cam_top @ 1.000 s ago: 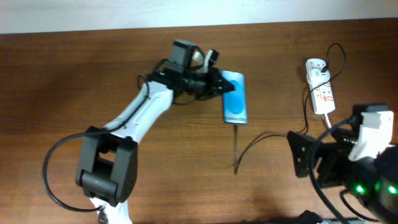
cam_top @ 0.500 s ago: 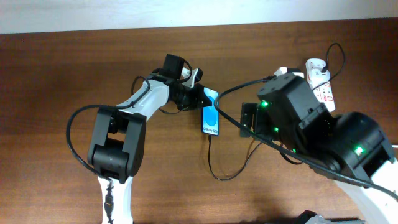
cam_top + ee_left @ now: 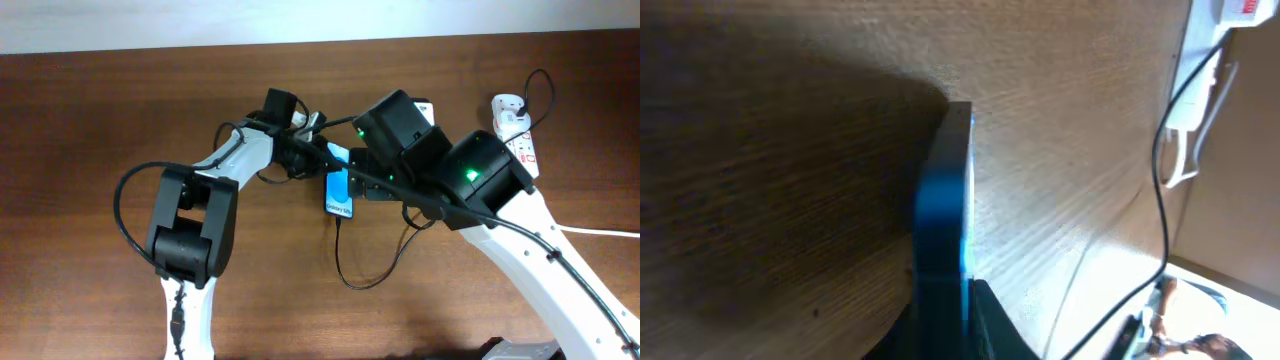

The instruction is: Plug charger to phone and switch on socket

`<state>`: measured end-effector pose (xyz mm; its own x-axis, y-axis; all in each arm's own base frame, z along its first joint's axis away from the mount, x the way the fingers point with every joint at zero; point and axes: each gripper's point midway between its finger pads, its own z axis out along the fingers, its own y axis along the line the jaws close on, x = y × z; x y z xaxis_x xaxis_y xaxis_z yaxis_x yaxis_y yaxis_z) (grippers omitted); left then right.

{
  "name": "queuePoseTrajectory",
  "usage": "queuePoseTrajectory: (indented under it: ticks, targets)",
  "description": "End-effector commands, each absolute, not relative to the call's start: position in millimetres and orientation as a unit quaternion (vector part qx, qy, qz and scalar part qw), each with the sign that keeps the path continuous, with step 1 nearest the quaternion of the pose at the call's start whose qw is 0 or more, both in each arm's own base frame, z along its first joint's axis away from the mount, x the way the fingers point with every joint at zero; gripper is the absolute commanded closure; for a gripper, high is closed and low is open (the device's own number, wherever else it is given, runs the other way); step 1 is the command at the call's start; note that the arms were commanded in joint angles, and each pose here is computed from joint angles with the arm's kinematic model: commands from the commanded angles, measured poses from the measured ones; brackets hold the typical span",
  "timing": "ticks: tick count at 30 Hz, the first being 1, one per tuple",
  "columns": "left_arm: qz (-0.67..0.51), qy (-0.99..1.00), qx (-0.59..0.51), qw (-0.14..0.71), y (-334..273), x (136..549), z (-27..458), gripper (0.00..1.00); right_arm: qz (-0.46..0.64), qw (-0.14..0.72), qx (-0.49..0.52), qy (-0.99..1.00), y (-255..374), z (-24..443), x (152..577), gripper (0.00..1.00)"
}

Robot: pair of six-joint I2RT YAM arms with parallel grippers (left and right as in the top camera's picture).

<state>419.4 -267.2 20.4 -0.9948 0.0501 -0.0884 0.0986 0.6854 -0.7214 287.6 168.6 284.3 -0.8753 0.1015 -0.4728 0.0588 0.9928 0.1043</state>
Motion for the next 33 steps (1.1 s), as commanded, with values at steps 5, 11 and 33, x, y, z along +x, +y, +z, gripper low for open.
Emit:
queuePoseTrajectory:
  ticks: [5,11,33]
  targets:
    - [-0.245,0.968,0.022,0.055,-222.3,429.0,-33.3,0.73,0.063,0.239,0.111,0.963,169.0,283.1,286.9,0.01]
    - [-0.236,0.970,0.019,0.049,-219.3,426.0,-35.3,0.48,0.059,0.234,0.110,0.964,167.3,281.8,284.7,0.01]
    - [-0.201,0.978,0.012,0.050,-206.4,426.2,-41.0,0.01,0.059,0.235,0.110,0.964,167.3,281.9,284.8,0.01]
